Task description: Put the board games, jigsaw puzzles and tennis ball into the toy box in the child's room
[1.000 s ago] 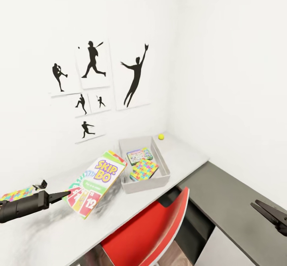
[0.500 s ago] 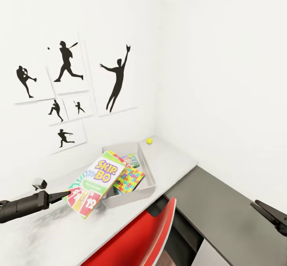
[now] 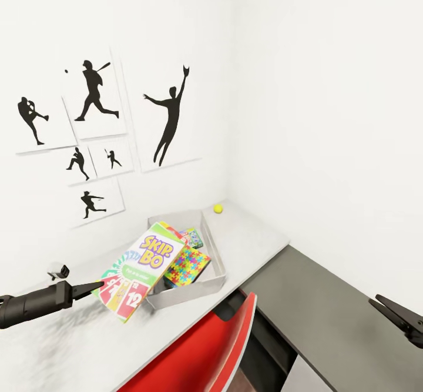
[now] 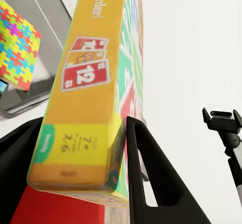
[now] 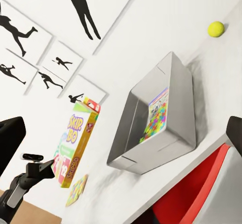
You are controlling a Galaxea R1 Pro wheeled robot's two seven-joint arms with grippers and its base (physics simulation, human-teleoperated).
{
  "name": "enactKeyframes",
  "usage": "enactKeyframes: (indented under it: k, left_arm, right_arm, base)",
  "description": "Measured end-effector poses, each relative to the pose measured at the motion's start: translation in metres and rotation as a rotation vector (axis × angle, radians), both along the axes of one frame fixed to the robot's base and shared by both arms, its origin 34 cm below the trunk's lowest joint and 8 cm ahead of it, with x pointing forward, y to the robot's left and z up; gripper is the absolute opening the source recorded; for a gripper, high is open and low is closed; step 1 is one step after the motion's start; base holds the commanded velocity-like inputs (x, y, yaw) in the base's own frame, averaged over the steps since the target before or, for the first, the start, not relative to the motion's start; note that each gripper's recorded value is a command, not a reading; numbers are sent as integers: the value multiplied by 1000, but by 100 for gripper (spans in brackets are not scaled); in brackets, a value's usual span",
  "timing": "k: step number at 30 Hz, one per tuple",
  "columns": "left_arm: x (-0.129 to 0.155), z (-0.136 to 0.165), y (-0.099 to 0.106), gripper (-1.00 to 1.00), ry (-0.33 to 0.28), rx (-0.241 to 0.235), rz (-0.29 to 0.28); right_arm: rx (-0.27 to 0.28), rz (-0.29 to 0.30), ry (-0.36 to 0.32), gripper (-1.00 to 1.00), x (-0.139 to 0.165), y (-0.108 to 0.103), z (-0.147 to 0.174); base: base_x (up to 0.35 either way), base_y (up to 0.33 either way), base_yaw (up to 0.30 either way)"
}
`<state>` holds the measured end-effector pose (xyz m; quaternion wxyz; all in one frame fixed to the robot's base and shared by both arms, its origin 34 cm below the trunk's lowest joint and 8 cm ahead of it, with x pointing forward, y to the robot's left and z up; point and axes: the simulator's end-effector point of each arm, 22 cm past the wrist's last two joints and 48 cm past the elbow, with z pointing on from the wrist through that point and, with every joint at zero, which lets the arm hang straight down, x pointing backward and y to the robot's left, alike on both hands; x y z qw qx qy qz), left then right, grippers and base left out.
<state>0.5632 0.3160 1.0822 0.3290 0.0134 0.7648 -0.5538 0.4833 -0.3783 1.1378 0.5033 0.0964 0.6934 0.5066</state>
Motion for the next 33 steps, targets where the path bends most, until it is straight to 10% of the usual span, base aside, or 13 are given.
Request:
enactKeyframes:
  k: [17,33]
  left_arm:
    - [22,28,-7,-100,-24,-37,0]
    - [113,38,-85,-100,-45,34,93]
  right_arm:
    - [4,0,0,100,0,1,0]
    - [11,-6,-1,100,-1,-1,0]
  base:
    - [0,0,0]
    - [0,0,0]
